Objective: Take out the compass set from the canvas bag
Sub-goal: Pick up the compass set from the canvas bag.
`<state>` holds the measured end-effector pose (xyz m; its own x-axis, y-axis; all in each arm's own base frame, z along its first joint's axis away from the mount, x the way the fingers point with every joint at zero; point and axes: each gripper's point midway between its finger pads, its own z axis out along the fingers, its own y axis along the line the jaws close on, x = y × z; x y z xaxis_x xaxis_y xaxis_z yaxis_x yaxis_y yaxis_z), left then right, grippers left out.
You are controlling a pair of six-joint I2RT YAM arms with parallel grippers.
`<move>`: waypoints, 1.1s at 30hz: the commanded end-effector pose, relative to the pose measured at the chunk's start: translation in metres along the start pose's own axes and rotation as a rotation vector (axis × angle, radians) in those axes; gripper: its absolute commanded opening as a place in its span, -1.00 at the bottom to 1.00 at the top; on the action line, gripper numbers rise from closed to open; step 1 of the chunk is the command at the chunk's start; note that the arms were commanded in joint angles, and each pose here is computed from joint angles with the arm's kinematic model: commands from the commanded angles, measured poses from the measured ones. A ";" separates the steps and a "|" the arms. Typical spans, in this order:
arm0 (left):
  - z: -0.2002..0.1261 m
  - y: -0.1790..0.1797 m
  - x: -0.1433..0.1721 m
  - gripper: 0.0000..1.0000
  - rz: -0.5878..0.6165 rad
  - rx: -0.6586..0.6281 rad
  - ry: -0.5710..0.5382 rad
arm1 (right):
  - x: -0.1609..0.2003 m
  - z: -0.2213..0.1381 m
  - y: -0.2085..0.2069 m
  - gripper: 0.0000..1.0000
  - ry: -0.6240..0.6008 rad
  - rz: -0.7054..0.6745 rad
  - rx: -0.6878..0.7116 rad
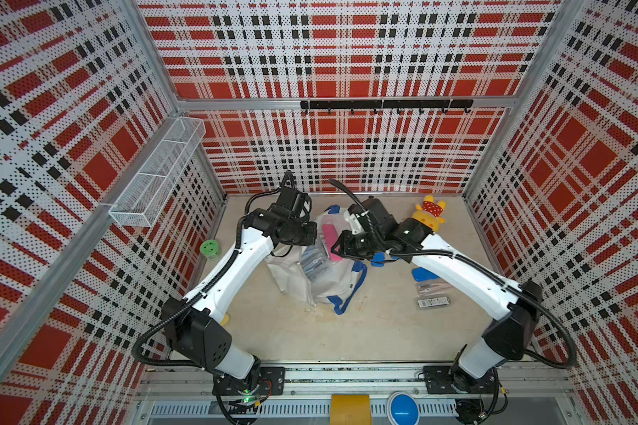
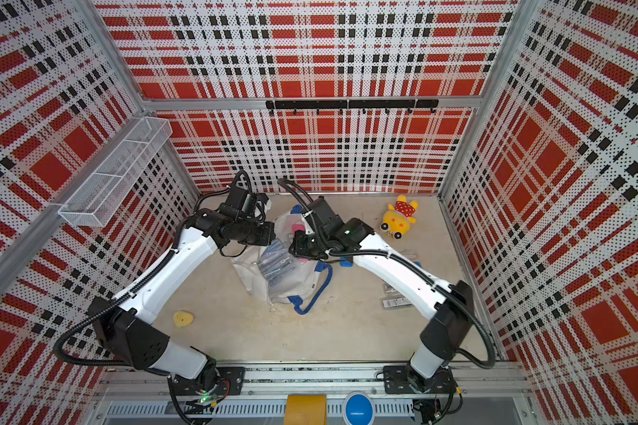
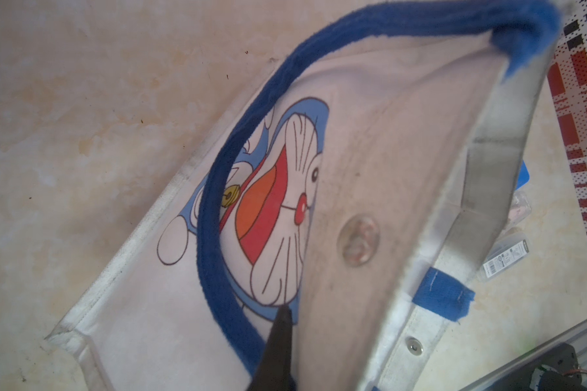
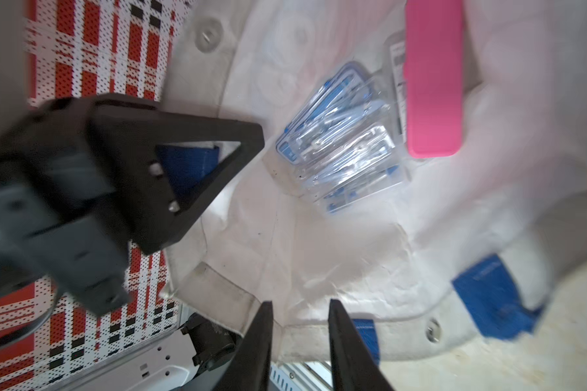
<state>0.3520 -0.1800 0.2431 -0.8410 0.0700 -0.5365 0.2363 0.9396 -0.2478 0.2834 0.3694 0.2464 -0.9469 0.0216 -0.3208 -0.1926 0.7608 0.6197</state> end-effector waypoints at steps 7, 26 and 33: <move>-0.004 0.000 -0.009 -1.00 -0.063 0.040 -0.027 | -0.004 0.067 -0.004 -0.29 0.044 0.374 -0.058; -0.004 -0.002 -0.003 -1.00 -0.051 0.083 -0.013 | 0.020 0.148 -0.104 0.23 0.002 0.740 0.331; 0.000 0.001 0.001 -1.00 -0.064 0.100 0.003 | 0.012 0.172 -0.105 0.50 -0.043 0.746 0.282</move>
<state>0.3535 -0.1771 0.2357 -0.8663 0.0187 -0.4991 0.2120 0.9185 -0.3337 0.3249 0.3923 0.0599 -0.8124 0.5753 0.0948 0.5521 0.7068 0.4423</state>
